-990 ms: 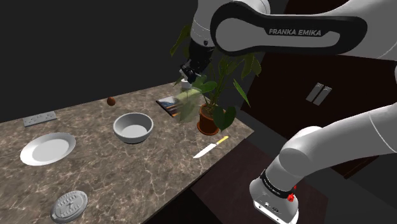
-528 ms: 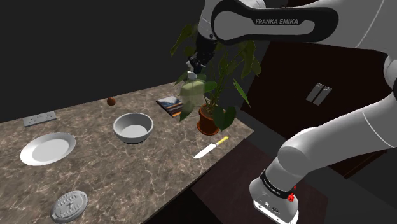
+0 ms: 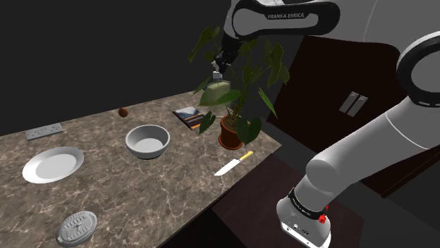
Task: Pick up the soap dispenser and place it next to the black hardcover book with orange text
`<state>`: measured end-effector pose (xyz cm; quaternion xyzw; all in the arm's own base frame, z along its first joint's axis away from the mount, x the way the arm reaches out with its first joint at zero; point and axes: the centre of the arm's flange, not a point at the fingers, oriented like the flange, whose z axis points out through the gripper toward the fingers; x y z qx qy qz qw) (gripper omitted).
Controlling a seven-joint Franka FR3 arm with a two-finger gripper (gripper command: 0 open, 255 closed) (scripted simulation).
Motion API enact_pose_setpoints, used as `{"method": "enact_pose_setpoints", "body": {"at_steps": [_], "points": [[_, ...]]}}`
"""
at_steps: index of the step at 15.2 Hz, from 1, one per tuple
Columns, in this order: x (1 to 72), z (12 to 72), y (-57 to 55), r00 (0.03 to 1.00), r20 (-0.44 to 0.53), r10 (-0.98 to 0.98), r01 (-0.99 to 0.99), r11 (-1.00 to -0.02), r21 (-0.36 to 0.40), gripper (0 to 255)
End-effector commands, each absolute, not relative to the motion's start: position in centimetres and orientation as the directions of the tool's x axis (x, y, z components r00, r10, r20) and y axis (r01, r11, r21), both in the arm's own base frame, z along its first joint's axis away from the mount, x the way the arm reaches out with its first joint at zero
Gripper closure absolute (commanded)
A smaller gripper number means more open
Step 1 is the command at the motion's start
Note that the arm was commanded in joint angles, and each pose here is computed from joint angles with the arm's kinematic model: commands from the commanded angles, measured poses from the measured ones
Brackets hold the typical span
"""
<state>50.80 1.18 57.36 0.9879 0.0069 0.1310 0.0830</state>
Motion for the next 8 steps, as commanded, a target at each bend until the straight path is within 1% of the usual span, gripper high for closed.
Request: {"method": "enact_pose_setpoints", "body": {"at_steps": [1, 8], "points": [[52.2, 57.5, -1.3, 0.966, 0.258, 0.036, -0.007, -0.986, 0.167, 255], [57.3, 57.5, -9.0, 0.966, 0.258, 0.036, -0.007, -0.986, 0.167, 255]]}}
